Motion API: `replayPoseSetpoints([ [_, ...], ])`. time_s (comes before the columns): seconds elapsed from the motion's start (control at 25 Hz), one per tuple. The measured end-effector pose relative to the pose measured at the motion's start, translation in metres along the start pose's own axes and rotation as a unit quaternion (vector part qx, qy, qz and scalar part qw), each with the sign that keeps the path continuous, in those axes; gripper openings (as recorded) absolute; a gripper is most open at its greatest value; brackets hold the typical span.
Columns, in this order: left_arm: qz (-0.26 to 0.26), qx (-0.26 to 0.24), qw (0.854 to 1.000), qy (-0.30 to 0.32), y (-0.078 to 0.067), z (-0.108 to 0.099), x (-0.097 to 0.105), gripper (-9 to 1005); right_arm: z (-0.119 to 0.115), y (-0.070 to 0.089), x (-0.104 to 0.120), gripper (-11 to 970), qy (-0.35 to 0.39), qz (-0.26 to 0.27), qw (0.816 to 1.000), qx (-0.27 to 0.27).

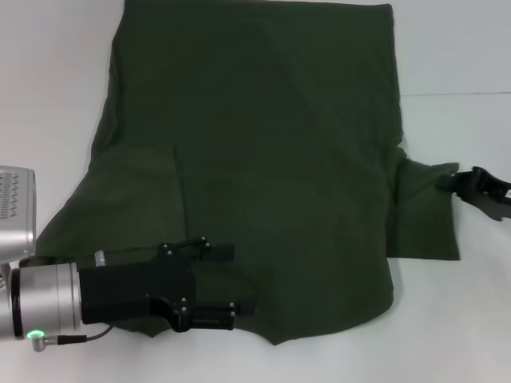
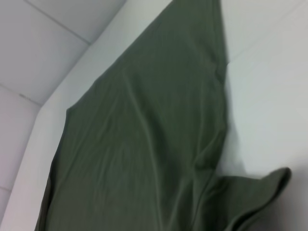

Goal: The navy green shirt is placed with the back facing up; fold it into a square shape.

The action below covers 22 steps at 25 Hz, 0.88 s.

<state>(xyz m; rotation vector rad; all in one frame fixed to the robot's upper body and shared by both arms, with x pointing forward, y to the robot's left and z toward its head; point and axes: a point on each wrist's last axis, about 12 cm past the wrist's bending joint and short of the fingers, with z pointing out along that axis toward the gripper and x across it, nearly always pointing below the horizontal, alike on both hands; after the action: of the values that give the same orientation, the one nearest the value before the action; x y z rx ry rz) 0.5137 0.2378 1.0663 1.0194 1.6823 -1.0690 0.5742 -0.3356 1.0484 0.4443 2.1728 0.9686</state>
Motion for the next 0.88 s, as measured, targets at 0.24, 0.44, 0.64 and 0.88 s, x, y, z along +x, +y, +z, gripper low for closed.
replayPoseSetpoints([
  [0.24,-0.005,-0.001,1.0,0.0,0.0,0.0,0.0,917,-0.014,-0.008,-0.007,10,-0.012,0.001,1.0,0.003],
  [0.44,-0.005,-0.001,1.0,-0.001,0.0,0.0,0.0,917,-0.019,-0.011,-0.014,10,-0.019,-0.008,1.0,0.007],
  [0.64,-0.005,-0.002,1.0,-0.001,0.0,0.0,0.0,916,-0.024,-0.009,-0.024,10,-0.031,-0.019,0.999,0.007],
  [0.88,-0.01,-0.005,1.0,-0.002,0.001,-0.001,0.0,916,-0.026,-0.006,-0.032,10,-0.036,-0.032,0.999,0.008],
])
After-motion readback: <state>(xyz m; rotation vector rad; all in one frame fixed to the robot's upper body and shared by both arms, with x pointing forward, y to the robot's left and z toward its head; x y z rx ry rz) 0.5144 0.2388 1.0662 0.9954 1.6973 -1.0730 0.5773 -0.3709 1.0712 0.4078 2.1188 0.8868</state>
